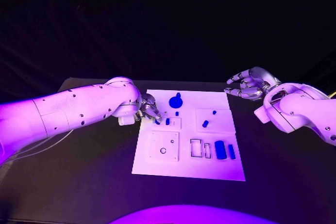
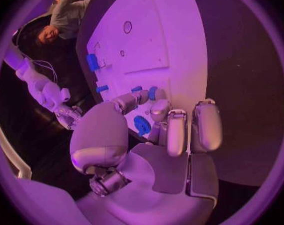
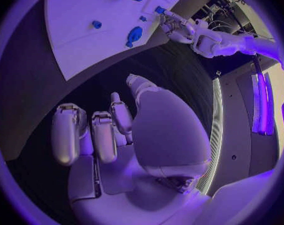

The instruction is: Assemble the parts on the task board

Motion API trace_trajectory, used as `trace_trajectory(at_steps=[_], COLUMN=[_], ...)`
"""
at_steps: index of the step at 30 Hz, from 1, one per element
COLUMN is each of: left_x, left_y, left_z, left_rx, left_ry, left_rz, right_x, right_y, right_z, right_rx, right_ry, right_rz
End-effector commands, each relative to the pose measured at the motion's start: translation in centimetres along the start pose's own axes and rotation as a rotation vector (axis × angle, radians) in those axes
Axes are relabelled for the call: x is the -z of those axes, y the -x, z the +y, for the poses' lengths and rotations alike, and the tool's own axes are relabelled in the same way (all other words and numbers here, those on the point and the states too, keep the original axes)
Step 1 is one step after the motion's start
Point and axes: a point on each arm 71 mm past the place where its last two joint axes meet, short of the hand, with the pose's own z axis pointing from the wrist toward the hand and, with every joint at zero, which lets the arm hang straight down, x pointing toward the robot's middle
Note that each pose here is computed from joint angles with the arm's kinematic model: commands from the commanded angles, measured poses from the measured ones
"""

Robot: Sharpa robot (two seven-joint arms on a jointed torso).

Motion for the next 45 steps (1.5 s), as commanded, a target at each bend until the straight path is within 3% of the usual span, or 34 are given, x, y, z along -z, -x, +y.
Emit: trace_trajectory(at_steps=[1, 45], left_x=[-0.24, -0.83], left_y=[-0.32, -0.43], left_z=[-0.24, 0.09], left_rx=[0.002, -0.011], left_ry=[-0.003, 0.017], left_rz=[0.001, -0.012], right_x=[0.01, 0.02], right_y=[-0.05, -0.02], right_z=[0.04, -0.01], right_rx=[0.001, -0.001], right_ry=[0.004, 0.005], right_rz=[0.003, 0.003])
